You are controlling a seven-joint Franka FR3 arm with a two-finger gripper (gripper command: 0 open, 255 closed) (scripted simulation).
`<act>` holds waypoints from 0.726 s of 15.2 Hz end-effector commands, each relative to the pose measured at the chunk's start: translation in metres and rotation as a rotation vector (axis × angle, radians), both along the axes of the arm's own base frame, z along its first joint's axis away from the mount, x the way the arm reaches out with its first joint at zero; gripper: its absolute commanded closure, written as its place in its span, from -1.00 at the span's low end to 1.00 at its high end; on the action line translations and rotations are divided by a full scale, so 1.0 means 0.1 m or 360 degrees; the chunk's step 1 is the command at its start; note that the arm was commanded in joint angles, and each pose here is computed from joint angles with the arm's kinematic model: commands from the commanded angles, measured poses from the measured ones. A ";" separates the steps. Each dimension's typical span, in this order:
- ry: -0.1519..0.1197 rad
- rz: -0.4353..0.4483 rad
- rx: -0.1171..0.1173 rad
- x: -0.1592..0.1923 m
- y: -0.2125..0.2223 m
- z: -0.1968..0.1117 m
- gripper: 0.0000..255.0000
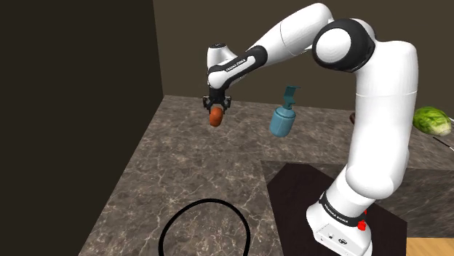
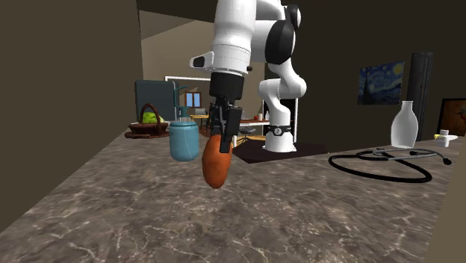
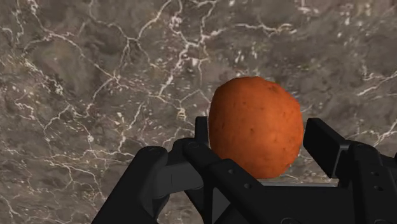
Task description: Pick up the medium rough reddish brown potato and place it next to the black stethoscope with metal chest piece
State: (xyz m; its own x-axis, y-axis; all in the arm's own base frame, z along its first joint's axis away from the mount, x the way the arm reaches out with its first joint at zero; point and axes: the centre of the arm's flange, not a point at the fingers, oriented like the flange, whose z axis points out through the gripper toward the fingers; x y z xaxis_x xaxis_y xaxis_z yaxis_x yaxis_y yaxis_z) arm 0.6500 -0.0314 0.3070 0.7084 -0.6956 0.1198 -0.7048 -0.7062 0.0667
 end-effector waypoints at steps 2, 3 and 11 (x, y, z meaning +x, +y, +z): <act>0.0000 0.0000 0.0000 0.00 -0.02 0.17 1.00; 0.0000 0.0000 0.0000 0.00 -0.02 0.22 1.00; 0.0000 0.0000 0.0000 -0.19 0.16 0.50 1.00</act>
State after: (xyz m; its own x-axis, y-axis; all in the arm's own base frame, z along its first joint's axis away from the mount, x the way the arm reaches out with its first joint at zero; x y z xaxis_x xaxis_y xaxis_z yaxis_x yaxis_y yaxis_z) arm 0.6380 -0.0236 0.3555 0.7083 -0.6957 0.1196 -0.7049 -0.7062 0.0667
